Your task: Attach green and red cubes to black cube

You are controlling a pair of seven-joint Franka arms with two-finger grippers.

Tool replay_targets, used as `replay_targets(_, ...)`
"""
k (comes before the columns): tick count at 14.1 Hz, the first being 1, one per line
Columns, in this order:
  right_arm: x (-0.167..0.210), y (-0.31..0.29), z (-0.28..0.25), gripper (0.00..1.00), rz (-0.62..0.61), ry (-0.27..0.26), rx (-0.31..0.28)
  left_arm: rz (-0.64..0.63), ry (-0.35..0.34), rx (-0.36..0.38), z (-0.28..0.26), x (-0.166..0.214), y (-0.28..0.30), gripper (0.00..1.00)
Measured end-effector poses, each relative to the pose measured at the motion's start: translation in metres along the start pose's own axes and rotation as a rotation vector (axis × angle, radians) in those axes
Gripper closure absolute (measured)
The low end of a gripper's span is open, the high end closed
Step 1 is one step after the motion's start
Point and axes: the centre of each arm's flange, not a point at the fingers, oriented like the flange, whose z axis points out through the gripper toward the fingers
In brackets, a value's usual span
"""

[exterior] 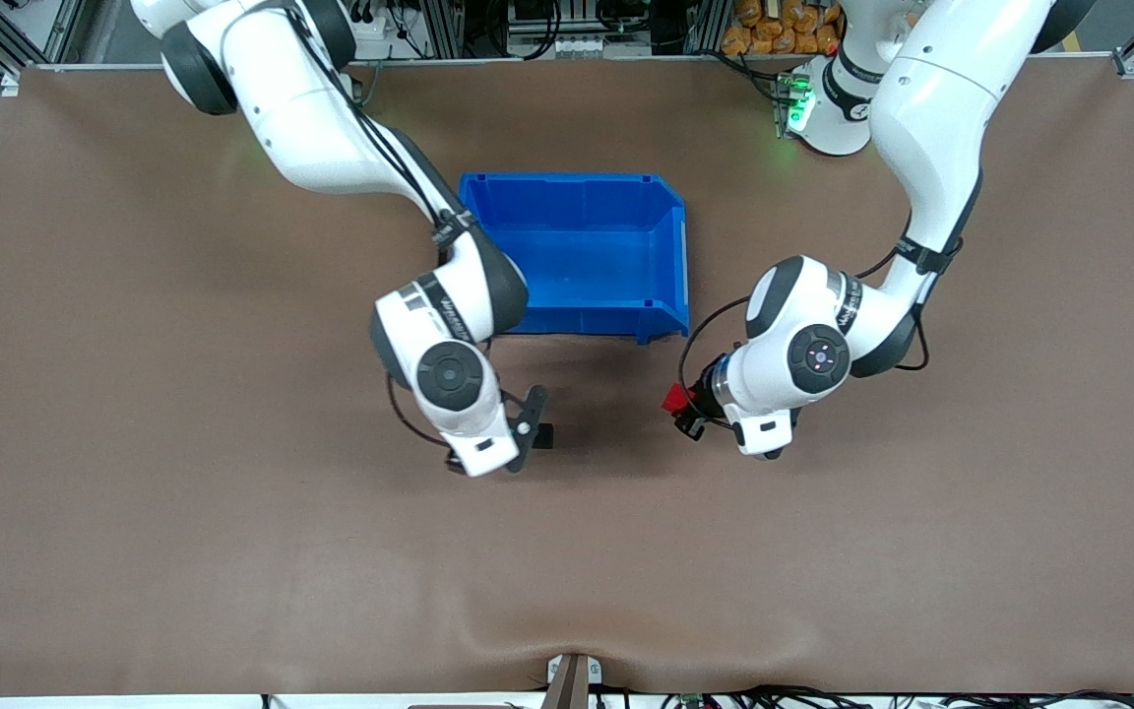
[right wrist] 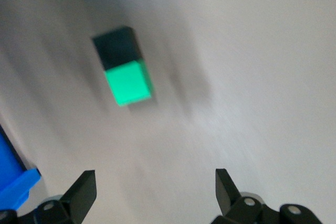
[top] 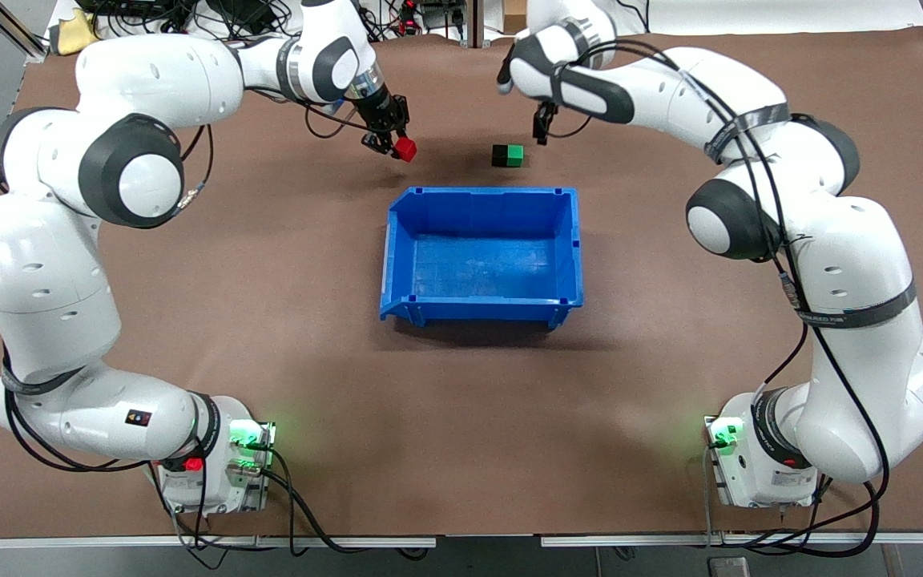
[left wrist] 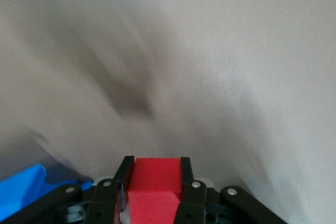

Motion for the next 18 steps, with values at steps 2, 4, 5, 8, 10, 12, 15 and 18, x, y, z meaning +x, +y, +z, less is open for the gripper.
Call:
replay_targets(2, -0.027, 0.029, -0.012, 0.00, 0.147, -0.033, -0.031, -0.027, -0.003, -0.008, 0.000, -0.006, 0.005, 0.60)
replay_targets(4, -0.060, 0.064, -0.019, 0.00, 0.254, -0.067, -0.076, -0.039, -0.005, -0.019, -0.003, -0.008, 0.010, 0.60)
replay_targets(5, -0.079, 0.083, -0.025, 0.00, 0.301, -0.083, -0.101, -0.044, -0.005, -0.022, -0.004, -0.011, 0.011, 0.60)
replay_targets(8, -0.144, 0.135, -0.053, 0.00, 0.434, -0.079, -0.126, -0.063, -0.006, -0.038, -0.006, -0.034, 0.019, 0.60)
replay_targets(10, -0.199, 0.161, -0.078, 0.00, 0.546, -0.028, -0.080, -0.088, -0.004, -0.052, -0.005, -0.042, 0.026, 0.60)
replay_targets(12, -0.247, 0.169, -0.103, 0.00, 0.672, 0.013, -0.040, -0.120, 0.006, -0.070, 0.003, -0.046, 0.034, 0.60)
replay_targets(15, -0.279, 0.157, -0.127, 0.00, 0.853, 0.042, -0.001, -0.136, 0.044, -0.069, 0.025, -0.052, 0.043, 0.60)
replay_targets(18, -0.320, 0.160, -0.146, 0.00, 0.954, 0.071, 0.018, -0.149, 0.095, -0.071, 0.052, -0.061, 0.049, 0.60)
